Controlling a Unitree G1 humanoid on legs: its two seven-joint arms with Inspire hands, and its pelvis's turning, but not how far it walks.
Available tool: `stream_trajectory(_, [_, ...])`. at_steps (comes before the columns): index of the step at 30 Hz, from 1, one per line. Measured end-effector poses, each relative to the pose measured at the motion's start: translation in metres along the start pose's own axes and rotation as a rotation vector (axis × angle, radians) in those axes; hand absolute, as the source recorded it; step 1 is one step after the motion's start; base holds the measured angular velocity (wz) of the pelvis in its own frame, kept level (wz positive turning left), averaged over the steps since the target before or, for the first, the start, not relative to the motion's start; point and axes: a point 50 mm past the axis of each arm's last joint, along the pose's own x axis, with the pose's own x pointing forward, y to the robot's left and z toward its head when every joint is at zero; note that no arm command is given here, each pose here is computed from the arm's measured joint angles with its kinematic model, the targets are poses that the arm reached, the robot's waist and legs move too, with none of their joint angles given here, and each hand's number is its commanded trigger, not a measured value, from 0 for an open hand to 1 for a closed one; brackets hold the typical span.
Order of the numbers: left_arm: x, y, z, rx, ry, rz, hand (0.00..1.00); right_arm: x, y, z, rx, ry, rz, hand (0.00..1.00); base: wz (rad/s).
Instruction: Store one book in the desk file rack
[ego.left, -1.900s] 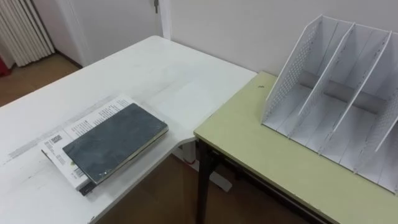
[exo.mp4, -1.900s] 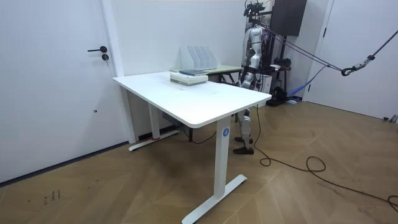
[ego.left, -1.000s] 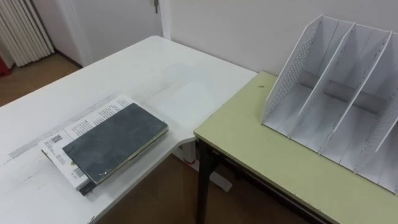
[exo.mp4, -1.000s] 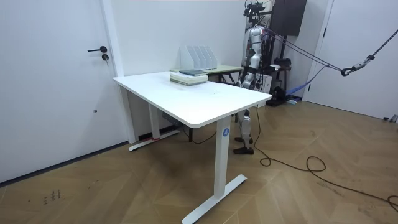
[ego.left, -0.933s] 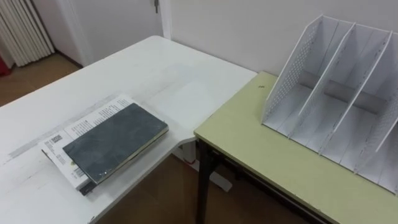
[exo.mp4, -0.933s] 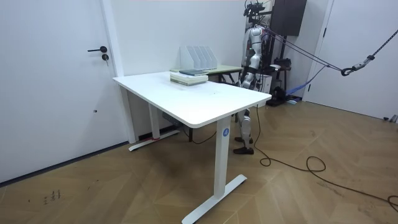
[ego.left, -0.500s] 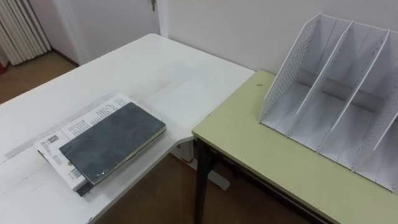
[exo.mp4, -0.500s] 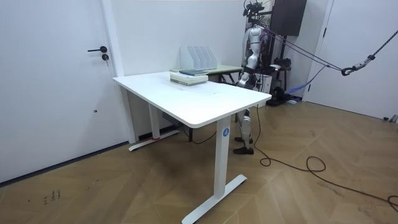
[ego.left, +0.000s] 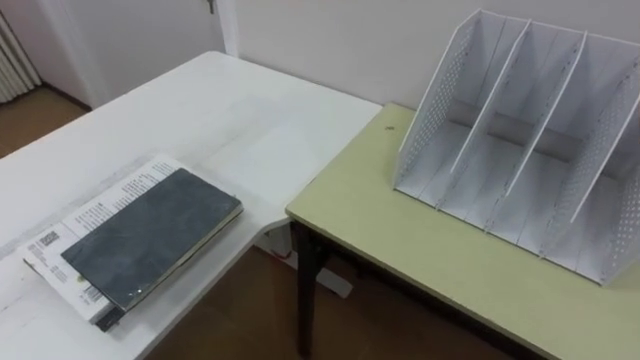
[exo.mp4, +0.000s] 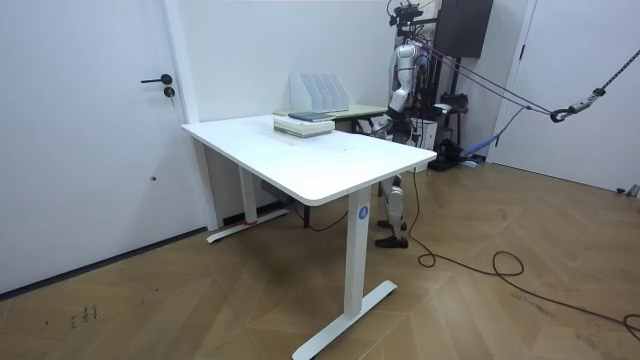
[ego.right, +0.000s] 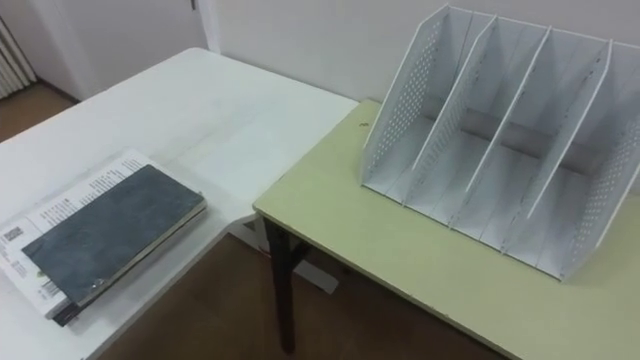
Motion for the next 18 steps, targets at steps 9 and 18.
stream_trajectory(9, [-0.009, 0.043, 0.062, 0.230, -0.249, 0.210, 0.00, 0.001, 0.002, 0.005, -0.022, -0.015, 0.035, 0.00, 0.00])
stream_trajectory(18, [-0.053, 0.094, 0.119, 0.307, -0.535, 0.573, 0.00, 0.000, 0.000, 0.004, -0.019, -0.016, 0.048, 0.00, 0.06])
